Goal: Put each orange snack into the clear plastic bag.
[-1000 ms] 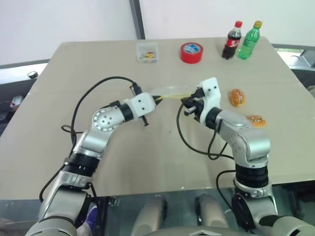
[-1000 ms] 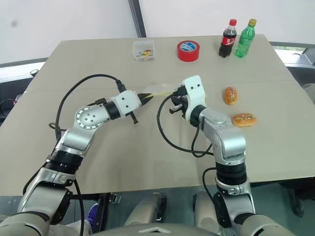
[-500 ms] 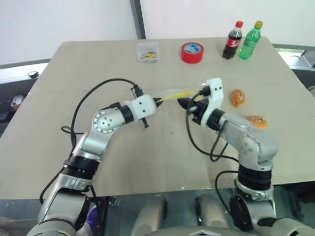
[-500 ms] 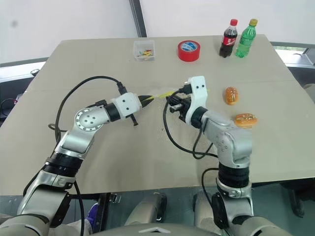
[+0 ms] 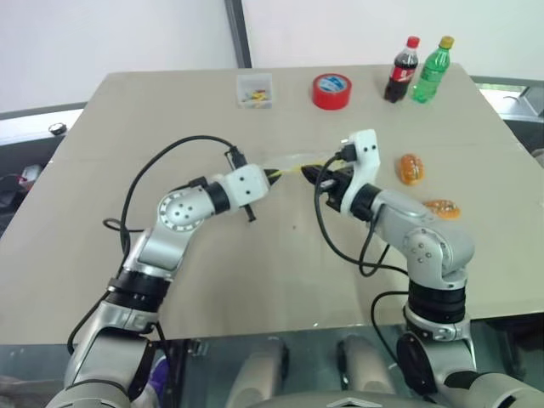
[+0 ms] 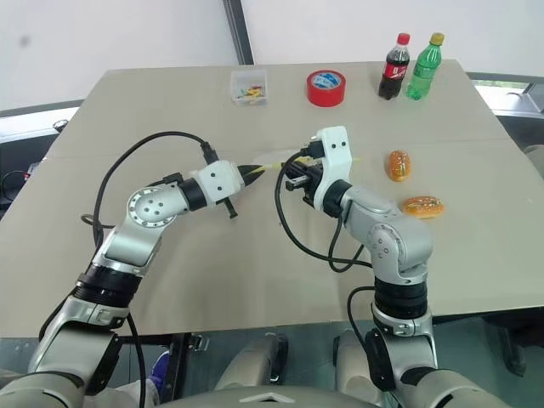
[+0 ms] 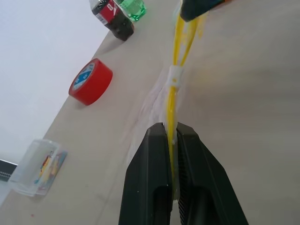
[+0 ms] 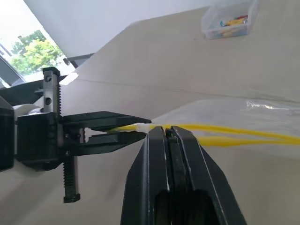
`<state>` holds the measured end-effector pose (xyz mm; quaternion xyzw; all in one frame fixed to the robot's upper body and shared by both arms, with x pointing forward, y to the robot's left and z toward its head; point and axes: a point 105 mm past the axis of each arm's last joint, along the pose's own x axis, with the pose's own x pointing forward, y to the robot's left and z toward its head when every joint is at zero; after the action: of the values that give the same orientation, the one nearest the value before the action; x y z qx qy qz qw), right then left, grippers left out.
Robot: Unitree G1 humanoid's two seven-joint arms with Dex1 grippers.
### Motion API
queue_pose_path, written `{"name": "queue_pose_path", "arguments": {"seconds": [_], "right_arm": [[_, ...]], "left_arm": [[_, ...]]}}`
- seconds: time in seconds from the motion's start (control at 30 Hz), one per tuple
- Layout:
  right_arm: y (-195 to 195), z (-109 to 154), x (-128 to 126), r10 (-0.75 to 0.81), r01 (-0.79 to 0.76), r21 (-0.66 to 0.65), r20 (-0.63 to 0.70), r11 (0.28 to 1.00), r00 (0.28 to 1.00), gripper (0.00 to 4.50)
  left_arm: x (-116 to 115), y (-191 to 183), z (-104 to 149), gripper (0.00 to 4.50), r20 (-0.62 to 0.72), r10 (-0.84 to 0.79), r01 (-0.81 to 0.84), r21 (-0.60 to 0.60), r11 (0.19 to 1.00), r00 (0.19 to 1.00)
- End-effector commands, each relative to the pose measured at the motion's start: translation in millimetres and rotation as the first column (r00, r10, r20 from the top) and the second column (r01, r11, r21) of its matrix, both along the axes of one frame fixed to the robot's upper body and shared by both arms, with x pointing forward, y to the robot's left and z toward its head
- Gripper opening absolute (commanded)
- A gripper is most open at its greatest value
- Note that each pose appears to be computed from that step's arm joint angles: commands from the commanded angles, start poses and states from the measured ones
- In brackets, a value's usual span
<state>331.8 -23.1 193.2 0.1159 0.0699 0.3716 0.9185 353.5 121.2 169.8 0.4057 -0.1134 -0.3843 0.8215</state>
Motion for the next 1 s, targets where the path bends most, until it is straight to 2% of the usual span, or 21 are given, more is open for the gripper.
{"name": "queue_pose_path", "arguments": {"seconds": [0.03,0.17,0.37,0.4,0.43,0.5,0.53,0.6,0.67,0.77,0.87,1.0], "right_arm": [[1,10,4,-0.025,0.025,-0.004,0.045,1.000,0.999,0.10],[-5,5,14,-0.096,0.096,-0.013,0.021,0.995,0.995,0.10],[-27,-19,35,-0.285,0.282,-0.087,-0.025,0.955,0.958,0.10],[-32,-19,38,-0.314,0.314,-0.105,0.011,0.944,0.949,0.10],[-38,-14,42,-0.334,0.352,-0.165,0.128,0.921,0.934,0.10],[-33,-8,38,-0.176,0.370,-0.393,0.448,0.842,0.876,0.10],[-28,-10,35,-0.060,0.370,-0.487,0.540,0.791,0.840,0.10],[-17,-16,28,0.134,0.350,-0.606,0.609,0.714,0.781,0.10],[-13,-23,27,0.246,0.341,-0.669,0.622,0.661,0.743,0.10],[-14,-32,33,0.366,0.381,-0.741,0.626,0.552,0.688,0.79],[-18,-37,41,0.402,0.406,-0.765,0.620,0.500,0.674,2.37],[-25,-34,46,0.420,0.450,-0.764,0.636,0.463,0.647,4.14]], "left_arm": [[-4,-3,17,0.00,0.054,-0.010,0.011,-0.024,1.000,0.998],[-11,-6,12,0.00,0.054,-0.032,0.033,-0.005,0.999,0.998],[-14,-5,14,0.00,0.056,-0.036,0.037,-0.021,0.999,0.998],[-14,-4,13,0.00,0.057,-0.036,0.037,-0.013,0.999,0.998],[-14,-3,11,0.00,0.056,-0.034,0.034,-0.005,0.999,0.998],[-14,-1,9,0.00,0.051,-0.027,0.027,0.001,1.000,0.998],[-14,0,9,0.00,0.049,-0.025,0.025,0.001,1.000,0.998],[-13,0,8,0.00,0.052,-0.026,0.025,0.006,1.000,0.998],[-13,0,8,0.00,0.053,-0.025,0.025,0.007,1.000,0.998],[-14,-2,9,0.00,0.061,-0.027,0.027,0.008,1.000,0.998],[-15,-4,12,0.00,0.071,-0.031,0.031,0.001,1.000,0.997],[-15,-4,13,0.00,0.074,-0.019,0.020,-0.012,1.000,0.997]]}}
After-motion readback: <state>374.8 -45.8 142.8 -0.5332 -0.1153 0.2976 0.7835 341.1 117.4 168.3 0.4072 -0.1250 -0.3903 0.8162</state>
